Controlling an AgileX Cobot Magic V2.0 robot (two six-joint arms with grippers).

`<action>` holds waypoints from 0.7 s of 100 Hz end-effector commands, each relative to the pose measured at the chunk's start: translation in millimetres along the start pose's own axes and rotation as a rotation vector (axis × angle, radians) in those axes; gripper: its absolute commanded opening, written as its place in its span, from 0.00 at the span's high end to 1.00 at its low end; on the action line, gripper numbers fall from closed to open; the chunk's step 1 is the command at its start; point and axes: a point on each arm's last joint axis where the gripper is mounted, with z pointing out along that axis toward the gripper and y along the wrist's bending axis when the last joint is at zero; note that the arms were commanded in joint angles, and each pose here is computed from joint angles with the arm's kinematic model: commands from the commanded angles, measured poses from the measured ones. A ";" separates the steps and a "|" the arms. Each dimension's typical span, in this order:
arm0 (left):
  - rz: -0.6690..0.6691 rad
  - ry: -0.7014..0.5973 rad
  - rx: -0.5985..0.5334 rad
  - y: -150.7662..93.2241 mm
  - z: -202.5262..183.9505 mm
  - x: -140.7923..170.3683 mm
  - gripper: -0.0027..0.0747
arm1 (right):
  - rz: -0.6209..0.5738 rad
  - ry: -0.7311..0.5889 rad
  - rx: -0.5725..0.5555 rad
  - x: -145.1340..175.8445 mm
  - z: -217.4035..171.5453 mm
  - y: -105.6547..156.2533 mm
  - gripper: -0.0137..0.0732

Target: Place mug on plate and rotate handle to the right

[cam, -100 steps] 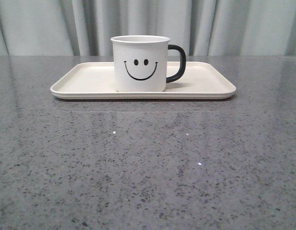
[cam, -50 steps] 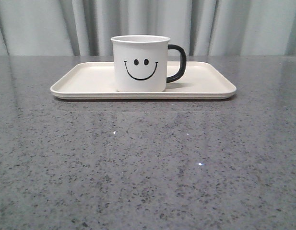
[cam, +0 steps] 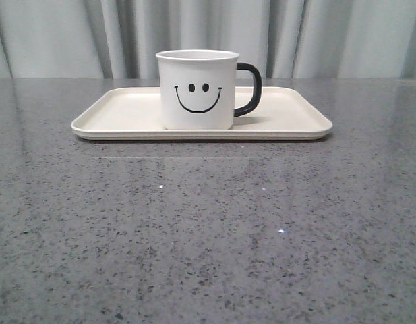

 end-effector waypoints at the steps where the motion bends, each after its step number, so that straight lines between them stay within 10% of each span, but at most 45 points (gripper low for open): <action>1: -0.001 -0.132 0.015 -1.7 -7.9 -14.1 0.99 | 0.006 -0.099 0.030 -15.2 -1.2 -2.6 0.92; 70: 0.144 -0.232 -0.440 28.6 9.6 30.1 0.99 | 0.006 -0.099 0.030 -15.2 -1.2 -2.6 0.92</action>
